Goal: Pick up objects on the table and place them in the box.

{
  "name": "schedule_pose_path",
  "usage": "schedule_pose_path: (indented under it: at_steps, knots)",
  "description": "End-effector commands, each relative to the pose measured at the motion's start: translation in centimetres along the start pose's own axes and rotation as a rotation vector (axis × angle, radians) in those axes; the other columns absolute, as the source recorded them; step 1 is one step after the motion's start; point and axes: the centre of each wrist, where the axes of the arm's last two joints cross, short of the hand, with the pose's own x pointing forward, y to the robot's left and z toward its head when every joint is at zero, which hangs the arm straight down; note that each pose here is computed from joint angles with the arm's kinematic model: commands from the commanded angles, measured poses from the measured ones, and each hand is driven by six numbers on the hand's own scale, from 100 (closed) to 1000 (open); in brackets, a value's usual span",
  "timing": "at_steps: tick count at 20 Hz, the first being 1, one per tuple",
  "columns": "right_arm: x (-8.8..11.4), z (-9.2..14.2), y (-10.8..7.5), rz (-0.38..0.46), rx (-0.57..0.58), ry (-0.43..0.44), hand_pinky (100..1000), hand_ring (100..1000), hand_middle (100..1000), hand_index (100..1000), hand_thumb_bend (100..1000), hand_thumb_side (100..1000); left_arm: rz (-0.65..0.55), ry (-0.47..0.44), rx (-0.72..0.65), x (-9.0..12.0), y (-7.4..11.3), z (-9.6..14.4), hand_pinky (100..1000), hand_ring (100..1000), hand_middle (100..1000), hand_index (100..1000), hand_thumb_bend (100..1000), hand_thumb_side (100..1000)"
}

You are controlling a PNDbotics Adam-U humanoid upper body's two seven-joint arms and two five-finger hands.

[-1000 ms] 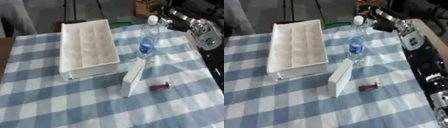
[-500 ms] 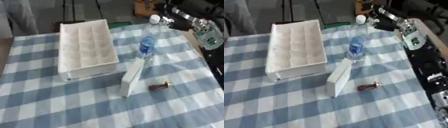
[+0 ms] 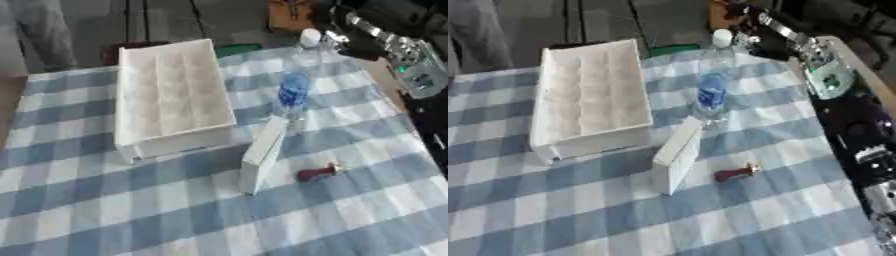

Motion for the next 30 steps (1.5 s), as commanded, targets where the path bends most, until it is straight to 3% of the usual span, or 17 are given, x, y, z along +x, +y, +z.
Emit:
schedule_pose_path:
  at_steps: [1, 4, 5, 7, 11, 17, 30]
  knots:
    - [1.0, 0.2, -2.5, 0.027, -0.037, -0.025, 842, 735, 869, 987, 100, 788, -0.006, -0.020, -0.015, 0.5, 0.0, -0.4, 532, 715, 779, 878, 712, 660]
    - [1.2, 0.1, -2.6, 0.015, -0.039, -0.034, 841, 733, 868, 986, 100, 804, -0.005, -0.019, -0.015, 0.5, 0.0, -0.4, 532, 715, 779, 878, 712, 660]
    - [1.3, 0.0, -2.6, 0.011, -0.041, -0.036, 836, 729, 866, 984, 100, 900, -0.005, -0.019, -0.015, 0.5, 0.0, -0.4, 532, 716, 779, 878, 711, 660]
    - [1.5, 0.0, -2.7, -0.002, -0.050, -0.040, 833, 725, 864, 983, 100, 910, -0.005, -0.020, -0.015, 0.5, 0.0, -0.3, 531, 716, 779, 878, 711, 659]
    - [1.9, -0.2, -3.0, -0.028, -0.062, -0.050, 832, 723, 863, 983, 100, 906, -0.005, -0.020, -0.016, 0.5, 0.0, -0.3, 531, 716, 779, 878, 711, 659]
    - [3.7, -1.2, -2.8, -0.035, -0.029, -0.141, 838, 729, 865, 983, 100, 889, -0.002, -0.021, -0.019, 0.5, 0.0, -0.4, 531, 717, 779, 878, 711, 659]
    - [4.5, -2.2, -0.1, 0.003, 0.097, -0.216, 845, 736, 867, 981, 100, 920, -0.002, -0.019, -0.018, 0.4, -0.1, -0.3, 530, 718, 778, 878, 711, 661]
